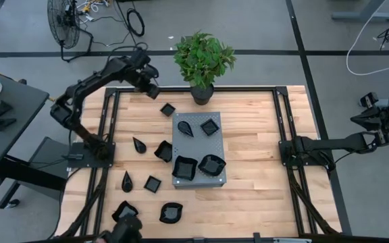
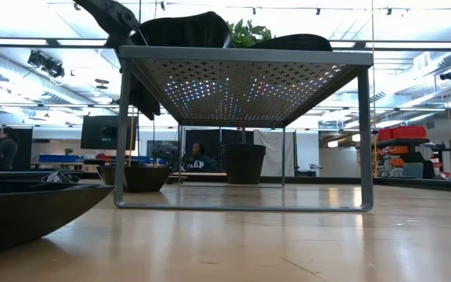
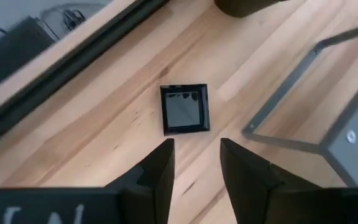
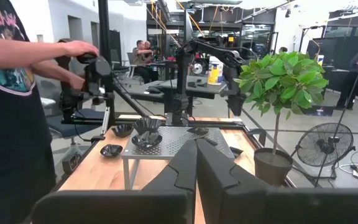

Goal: Pick & Place Mini shaped plates
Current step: Stack the black bowl on top of the black bowl on the shelf

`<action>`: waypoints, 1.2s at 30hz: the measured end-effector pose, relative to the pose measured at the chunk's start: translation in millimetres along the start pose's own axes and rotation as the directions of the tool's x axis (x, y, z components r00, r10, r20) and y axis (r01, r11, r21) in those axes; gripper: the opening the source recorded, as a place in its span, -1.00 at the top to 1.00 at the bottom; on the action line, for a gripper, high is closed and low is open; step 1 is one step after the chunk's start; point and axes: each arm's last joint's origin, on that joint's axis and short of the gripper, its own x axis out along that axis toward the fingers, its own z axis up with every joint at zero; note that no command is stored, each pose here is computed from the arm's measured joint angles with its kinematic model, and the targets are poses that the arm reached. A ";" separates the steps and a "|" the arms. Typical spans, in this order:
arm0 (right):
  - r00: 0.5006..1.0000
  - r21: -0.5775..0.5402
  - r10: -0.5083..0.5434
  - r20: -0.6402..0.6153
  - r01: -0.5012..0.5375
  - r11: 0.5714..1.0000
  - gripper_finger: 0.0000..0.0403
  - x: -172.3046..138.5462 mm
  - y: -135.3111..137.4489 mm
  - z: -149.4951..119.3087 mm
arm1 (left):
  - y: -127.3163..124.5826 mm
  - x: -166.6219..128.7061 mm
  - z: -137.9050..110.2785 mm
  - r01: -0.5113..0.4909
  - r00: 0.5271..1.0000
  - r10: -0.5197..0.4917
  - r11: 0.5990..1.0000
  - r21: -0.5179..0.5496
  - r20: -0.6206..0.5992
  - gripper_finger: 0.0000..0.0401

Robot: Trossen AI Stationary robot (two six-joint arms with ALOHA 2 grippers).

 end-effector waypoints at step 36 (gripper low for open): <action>1.000 0.000 0.000 0.000 0.000 1.000 0.92 0.0 0.0 0.0 | 35.2 115.1 12.2 0.028 0.987 -0.043 0.995 -0.097 -0.156 -0.25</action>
